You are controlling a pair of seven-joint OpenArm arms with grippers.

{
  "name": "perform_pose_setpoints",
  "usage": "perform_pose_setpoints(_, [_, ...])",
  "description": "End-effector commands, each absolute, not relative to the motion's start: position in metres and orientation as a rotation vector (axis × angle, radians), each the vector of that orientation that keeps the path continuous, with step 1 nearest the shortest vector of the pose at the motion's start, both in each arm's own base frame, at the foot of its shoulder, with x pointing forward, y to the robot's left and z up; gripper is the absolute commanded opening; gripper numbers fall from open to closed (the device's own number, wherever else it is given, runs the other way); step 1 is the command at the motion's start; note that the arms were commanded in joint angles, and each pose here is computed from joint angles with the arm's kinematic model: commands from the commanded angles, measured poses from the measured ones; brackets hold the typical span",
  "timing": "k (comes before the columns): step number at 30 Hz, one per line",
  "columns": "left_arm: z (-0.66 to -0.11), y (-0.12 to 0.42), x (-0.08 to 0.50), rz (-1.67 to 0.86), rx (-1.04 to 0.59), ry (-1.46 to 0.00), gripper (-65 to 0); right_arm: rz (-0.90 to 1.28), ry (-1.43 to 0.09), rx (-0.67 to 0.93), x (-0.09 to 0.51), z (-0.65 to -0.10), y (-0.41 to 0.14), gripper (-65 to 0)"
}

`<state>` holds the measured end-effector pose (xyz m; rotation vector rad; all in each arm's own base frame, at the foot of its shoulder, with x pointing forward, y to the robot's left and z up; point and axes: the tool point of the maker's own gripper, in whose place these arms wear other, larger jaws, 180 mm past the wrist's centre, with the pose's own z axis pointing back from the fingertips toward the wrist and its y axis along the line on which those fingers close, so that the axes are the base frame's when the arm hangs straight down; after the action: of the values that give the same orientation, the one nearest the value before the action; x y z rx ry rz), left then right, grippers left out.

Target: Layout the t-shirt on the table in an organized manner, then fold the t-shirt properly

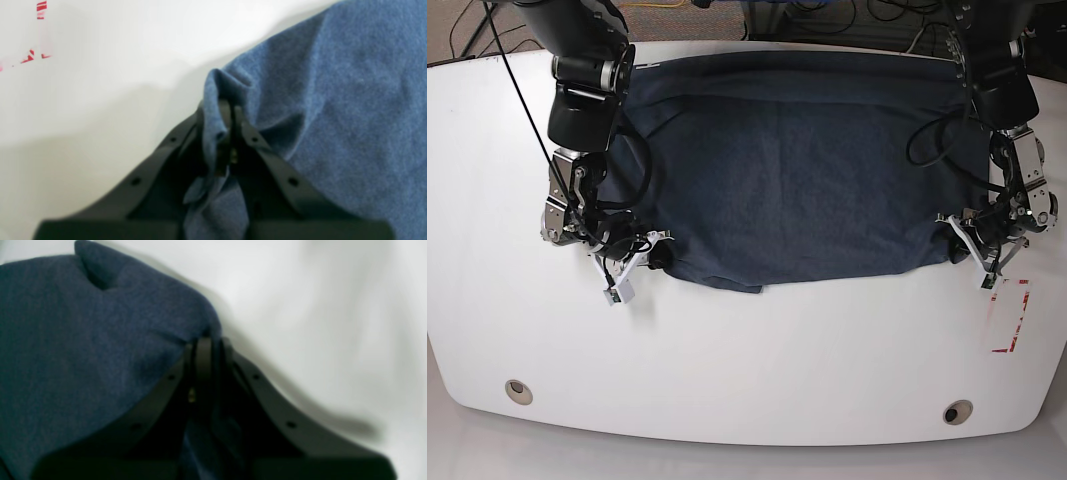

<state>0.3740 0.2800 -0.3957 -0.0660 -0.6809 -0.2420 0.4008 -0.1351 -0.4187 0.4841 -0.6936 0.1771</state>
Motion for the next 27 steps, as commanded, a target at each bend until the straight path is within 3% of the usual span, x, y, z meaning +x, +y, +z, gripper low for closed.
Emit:
perform_pose_setpoints(1, [-0.374,0.285,0.389,-0.245,-0.054,-0.751,-65.0,0.188,-0.765,0.482,0.420,-0.396,-0.139,-64.7])
perform_pose_setpoints(17, [-0.356,0.298,0.391,-0.233,-0.044,-0.805,-65.0,0.285,-0.853,0.320,0.433,-0.341,-0.178,-65.0])
perform_pose_setpoints(27, [-0.358,0.310,0.384,-0.198,-0.032,-0.776,-65.0,0.318,-0.849,0.260,0.419,-0.337,-0.189,-64.2])
